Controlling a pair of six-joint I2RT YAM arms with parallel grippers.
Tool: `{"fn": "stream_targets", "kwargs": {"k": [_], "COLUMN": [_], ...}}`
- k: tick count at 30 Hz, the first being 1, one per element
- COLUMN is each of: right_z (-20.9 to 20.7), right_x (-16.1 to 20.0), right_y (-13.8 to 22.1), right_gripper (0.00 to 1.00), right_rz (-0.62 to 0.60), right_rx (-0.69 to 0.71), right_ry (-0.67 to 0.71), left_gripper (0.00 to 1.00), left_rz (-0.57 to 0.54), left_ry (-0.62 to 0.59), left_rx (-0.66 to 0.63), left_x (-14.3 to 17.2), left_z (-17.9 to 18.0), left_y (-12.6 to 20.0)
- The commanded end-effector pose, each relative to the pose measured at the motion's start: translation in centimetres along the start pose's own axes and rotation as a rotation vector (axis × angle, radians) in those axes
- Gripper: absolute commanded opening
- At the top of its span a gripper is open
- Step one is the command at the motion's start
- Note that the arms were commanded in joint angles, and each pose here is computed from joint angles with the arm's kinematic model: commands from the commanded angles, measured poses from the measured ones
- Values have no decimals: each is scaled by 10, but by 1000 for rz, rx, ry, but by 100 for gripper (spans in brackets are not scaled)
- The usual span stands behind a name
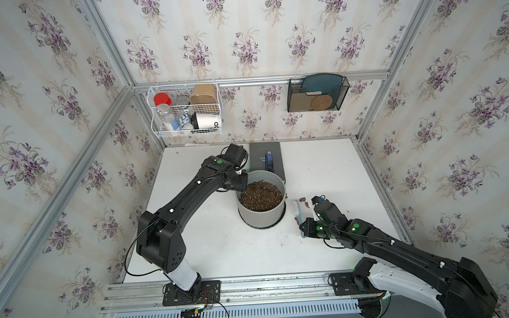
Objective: Scrub the dried mud off the ceramic pot
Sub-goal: Rotate the pot on the tray, then brush off the soil from the pot.
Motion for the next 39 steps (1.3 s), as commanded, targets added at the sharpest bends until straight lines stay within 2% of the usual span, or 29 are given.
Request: {"fn": "stream_targets", "kwargs": {"k": [1,6,9,15,19,23,39], "right_z": [10,15,15,12,14,16,39], "right_x": [-6,-10,-11,-8,-10,-13,-39], "right_y": [-9,-17,-18,-26,-28,-29,-27], "right_gripper": [0,0,0,0,0,0,0], "right_rz": [-31,-30,-32,-11,-13,-17,-60], "right_rx": [-9,-7,0,20,12,9,-46], "right_ry": [-15,-22,-23,-24,-25,-25,2], "left_gripper": [30,30,27,16,5,0,0], "left_rz": [-54,-45,-30,-18,-8,-1,1], "left_ry": [-2,-6,-8,-9,-9,-4,-9], "left_rx": [55,41,35,28,43,77,121], "left_x": [-16,-20,-16,-7,-3,-1,2], "left_z": [-10,-11,-9,-4,-4,-7,-12], "left_y": [-3,-13,-16,-16,-13,-8,0]}}
Point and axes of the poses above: each gripper's point midway between its finger pads, its own y axis back along the fingers, its own z axis along the line the jaws close on, x = y × z, the point moved 8 cm from there along y, back along the fingers, and after that the axes turned 10 degrees about y, right-handed, at the moved point
